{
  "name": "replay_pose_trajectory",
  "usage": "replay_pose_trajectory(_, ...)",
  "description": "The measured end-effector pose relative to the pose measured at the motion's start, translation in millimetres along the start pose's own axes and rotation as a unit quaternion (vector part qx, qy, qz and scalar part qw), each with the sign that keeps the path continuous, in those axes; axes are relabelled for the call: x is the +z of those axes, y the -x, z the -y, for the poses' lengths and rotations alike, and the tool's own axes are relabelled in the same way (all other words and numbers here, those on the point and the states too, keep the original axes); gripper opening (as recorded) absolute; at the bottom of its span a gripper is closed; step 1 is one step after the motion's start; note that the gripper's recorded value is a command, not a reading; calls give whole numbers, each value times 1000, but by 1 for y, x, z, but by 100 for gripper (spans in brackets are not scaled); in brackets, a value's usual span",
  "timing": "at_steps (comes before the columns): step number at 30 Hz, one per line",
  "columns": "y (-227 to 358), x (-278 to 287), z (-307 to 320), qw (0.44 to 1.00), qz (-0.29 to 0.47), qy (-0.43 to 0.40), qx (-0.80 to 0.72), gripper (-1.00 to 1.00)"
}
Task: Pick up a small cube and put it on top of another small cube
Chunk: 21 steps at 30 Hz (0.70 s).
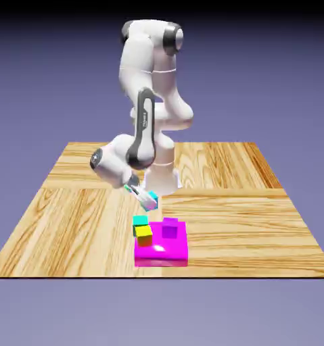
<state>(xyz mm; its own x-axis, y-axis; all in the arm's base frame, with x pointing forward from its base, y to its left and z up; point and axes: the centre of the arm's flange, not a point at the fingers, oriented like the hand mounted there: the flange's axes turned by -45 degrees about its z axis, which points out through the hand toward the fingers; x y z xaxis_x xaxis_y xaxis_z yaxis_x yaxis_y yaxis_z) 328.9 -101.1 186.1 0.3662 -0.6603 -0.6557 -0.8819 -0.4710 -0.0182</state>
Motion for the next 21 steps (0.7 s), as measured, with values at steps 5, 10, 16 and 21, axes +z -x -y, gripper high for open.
replay_pose_trajectory(5, 11, -35, 71, 1000, 1, 7, -10, -100)
replay_pose_trajectory(10, 38, -64, 142, 1000, 6, 17, -24, -100)
replay_pose_trajectory(16, 29, -52, 151, 1000, 5, 7, 3, -100)
replay_pose_trajectory(21, 27, -44, 151, 1000, 5, 8, 3, 100)
